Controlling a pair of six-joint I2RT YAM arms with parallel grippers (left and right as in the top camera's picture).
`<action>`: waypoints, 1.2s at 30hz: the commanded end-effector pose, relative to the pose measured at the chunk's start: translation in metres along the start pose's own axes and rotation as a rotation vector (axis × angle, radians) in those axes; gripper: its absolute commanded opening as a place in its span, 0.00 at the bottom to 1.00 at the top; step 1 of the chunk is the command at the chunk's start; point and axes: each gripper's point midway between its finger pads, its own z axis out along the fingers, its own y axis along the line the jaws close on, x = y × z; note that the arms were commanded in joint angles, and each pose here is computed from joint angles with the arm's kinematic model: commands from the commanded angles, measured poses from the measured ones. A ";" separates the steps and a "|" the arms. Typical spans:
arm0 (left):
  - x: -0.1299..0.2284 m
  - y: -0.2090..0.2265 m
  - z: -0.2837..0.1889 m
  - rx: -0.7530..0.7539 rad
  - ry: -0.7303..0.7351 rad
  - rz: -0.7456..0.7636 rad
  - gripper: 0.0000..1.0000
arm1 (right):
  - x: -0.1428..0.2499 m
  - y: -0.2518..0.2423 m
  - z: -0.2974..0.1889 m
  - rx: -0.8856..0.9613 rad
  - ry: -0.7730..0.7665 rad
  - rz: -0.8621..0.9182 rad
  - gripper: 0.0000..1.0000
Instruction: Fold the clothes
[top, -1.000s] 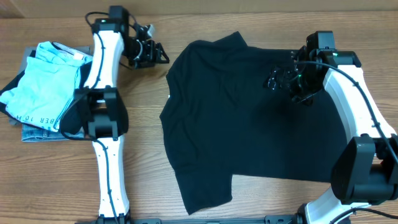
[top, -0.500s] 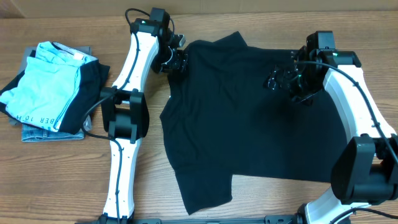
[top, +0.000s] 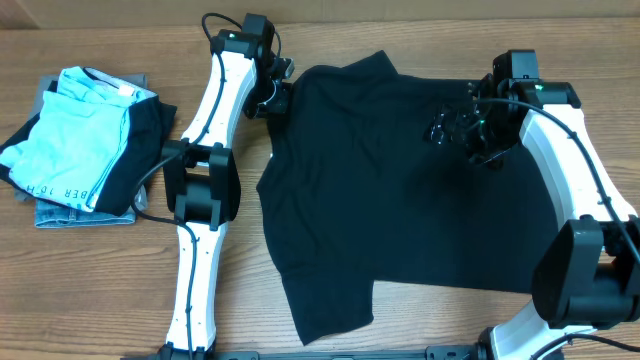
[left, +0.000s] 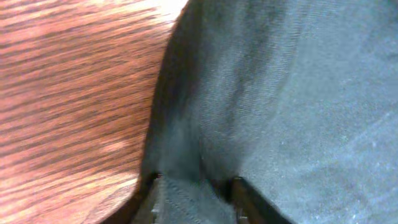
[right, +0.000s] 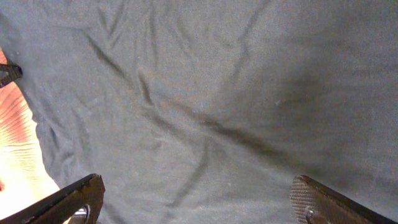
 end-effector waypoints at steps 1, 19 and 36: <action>-0.004 0.007 -0.008 -0.047 -0.022 0.001 0.60 | -0.005 0.003 -0.007 -0.008 -0.025 -0.014 1.00; 0.005 0.001 0.022 -0.029 0.034 0.007 0.41 | -0.005 0.003 -0.007 -0.008 -0.025 -0.014 1.00; 0.010 0.046 0.017 -0.203 0.056 -0.020 0.13 | -0.005 0.003 -0.007 -0.008 -0.025 -0.014 1.00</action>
